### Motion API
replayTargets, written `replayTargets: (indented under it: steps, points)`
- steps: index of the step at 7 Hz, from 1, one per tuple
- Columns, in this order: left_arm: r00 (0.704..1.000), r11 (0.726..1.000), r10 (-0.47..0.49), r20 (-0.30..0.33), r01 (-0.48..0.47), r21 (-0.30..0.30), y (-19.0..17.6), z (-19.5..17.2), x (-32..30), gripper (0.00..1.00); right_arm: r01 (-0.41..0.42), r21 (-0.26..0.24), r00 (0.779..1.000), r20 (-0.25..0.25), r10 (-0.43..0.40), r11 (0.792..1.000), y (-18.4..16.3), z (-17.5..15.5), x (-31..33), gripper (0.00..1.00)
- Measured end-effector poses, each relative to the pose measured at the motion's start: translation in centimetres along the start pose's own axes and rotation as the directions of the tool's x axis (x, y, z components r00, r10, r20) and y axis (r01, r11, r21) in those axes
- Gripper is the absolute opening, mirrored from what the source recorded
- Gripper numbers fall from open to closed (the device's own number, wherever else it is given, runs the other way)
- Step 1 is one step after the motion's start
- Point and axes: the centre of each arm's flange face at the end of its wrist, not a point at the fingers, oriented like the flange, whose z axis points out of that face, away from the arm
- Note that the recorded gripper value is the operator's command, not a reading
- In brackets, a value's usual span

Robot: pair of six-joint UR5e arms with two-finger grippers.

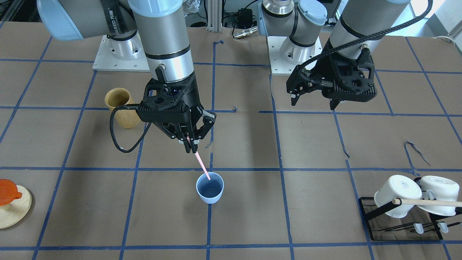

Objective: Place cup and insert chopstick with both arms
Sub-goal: 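Lower the pink chopstick into the blue cup with the right gripper, then open the right gripper to release the chopstick in the cup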

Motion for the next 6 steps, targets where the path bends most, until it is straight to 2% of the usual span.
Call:
replayTargets:
  steps: [2, 4, 6]
  points:
    - [1.000, 1.000, -0.004, 0.002, 0.004, -0.006, 0.9, 0.1, 0.3, 1.00, 0.001, -0.019, 1.000, -0.024, -0.001, 1.000, 0.0, 2.1, 0.1, 0.00]
    - [1.000, 1.000, -0.003, -0.001, 0.003, -0.013, 1.2, 0.2, 0.6, 1.00, -0.004, -0.047, 0.999, -0.040, 0.002, 0.999, 0.2, 4.1, 0.2, 0.45]
    - [1.000, 1.000, -0.002, -0.001, 0.002, -0.013, 1.3, 0.1, 0.7, 1.00, -0.007, -0.077, 0.999, -0.052, 0.003, 0.997, 1.0, 5.7, 0.5, 0.62]
